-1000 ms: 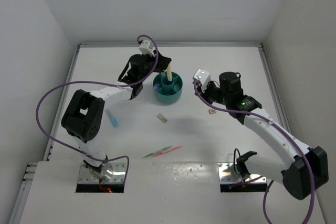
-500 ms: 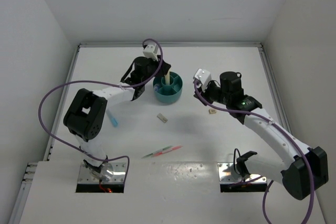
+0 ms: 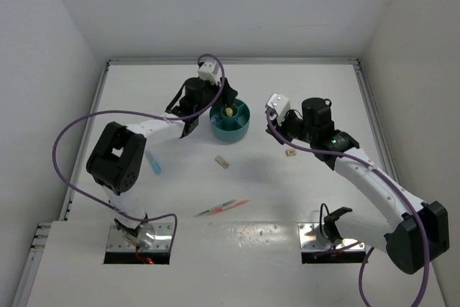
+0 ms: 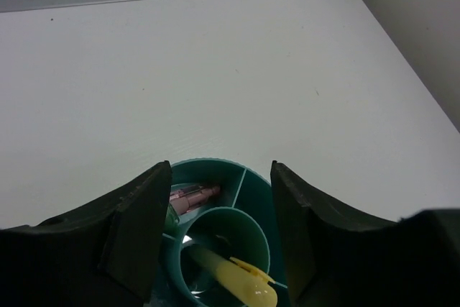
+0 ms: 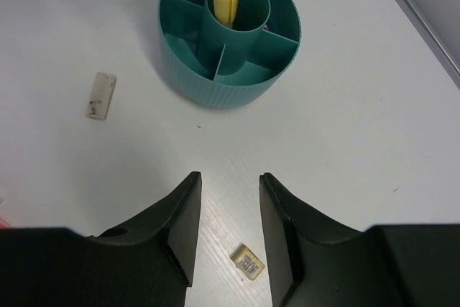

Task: Sort the stationery into containers
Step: Place the stationery in the storage box, then pick up the stationery from the center of the board.

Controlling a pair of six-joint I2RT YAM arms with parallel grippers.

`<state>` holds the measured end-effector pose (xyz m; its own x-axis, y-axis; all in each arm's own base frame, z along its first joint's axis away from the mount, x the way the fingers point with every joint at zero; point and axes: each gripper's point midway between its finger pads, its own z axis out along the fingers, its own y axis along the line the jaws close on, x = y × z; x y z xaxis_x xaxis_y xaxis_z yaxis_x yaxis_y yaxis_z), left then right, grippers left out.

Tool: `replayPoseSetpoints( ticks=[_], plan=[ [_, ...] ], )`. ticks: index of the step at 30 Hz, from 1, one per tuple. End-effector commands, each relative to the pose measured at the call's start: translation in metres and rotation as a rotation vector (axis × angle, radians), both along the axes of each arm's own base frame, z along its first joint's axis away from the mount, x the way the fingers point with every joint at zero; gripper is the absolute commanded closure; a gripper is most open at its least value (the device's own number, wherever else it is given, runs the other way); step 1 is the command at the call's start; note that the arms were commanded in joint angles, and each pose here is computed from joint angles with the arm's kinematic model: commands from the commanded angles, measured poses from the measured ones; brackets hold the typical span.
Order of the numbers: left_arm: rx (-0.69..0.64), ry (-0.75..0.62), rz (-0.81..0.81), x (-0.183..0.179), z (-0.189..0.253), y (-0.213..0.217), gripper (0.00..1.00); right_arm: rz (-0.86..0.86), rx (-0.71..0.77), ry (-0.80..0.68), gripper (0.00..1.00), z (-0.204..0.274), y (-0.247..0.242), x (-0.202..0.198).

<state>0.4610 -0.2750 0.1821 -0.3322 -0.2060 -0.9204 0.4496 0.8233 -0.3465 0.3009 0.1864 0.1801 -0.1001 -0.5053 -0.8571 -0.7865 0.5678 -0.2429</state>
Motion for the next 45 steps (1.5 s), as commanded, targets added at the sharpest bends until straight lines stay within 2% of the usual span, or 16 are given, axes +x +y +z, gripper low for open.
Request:
replayPoseSetpoints(
  ticks=[1, 3, 5, 6, 7, 8, 9, 10, 11, 13, 14, 16, 21, 25, 31, 45],
  plan=[
    [-0.045, -0.120, -0.020, -0.001, 0.058, -0.006, 0.37, 0.001, 0.015, -0.021, 0.61, 0.006, 0.000, 0.002],
    [-0.065, -0.158, -0.020, -0.006, 0.080, -0.004, 0.37, 0.000, 0.018, -0.020, 0.61, 0.006, -0.001, 0.003],
    [-0.119, -0.236, -0.018, -0.021, 0.123, 0.004, 0.50, 0.000, 0.022, -0.028, 0.61, 0.009, -0.001, 0.002],
    [-0.133, -0.263, -0.001, -0.028, 0.140, 0.007, 0.65, 0.000, 0.022, -0.028, 0.61, 0.009, -0.001, 0.002],
    [-0.146, -0.262, 0.109, -0.027, 0.149, 0.028, 0.91, 0.000, 0.022, -0.028, 0.61, 0.009, -0.001, 0.002],
    [-0.163, -0.237, 0.189, -0.035, 0.153, 0.037, 1.00, -0.009, 0.022, -0.028, 0.61, 0.009, -0.004, 0.004],
    [-0.184, -0.131, 0.318, -0.043, 0.138, 0.056, 1.00, -0.010, 0.022, -0.028, 0.63, 0.009, -0.004, 0.004],
    [-0.220, -0.115, 0.653, -0.053, 0.145, 0.116, 1.00, -0.009, 0.026, -0.036, 0.63, 0.012, -0.004, 0.003],
    [-0.234, -0.046, 0.802, -0.063, 0.134, 0.142, 0.99, -0.009, 0.026, -0.037, 0.63, 0.012, -0.004, 0.003],
    [-0.216, 0.176, 1.034, -0.088, 0.078, 0.189, 0.66, -0.009, 0.026, -0.037, 0.63, 0.012, -0.004, 0.003],
    [-0.204, 0.236, 1.129, -0.094, 0.061, 0.218, 0.38, -0.009, 0.026, -0.037, 0.63, 0.012, -0.004, 0.003],
    [-0.113, 0.393, 1.215, -0.120, 0.012, 0.244, 0.23, -0.001, 0.026, -0.026, 0.63, 0.010, -0.004, 0.001],
    [-0.004, 0.643, 1.281, -0.157, -0.073, 0.278, 0.23, 0.004, 0.036, -0.018, 0.62, 0.013, -0.002, 0.000],
    [0.028, 0.655, 1.320, -0.159, -0.093, 0.293, 0.48, 0.004, 0.040, -0.027, 0.62, 0.016, -0.002, -0.001],
    [0.111, 0.737, 1.313, -0.154, -0.120, 0.292, 0.40, -0.005, 0.036, -0.018, 0.62, 0.014, -0.006, -0.001],
    [0.145, 0.818, 1.280, -0.150, -0.153, 0.285, 0.47, -0.005, 0.036, -0.018, 0.62, 0.014, -0.006, -0.001]
  ],
)
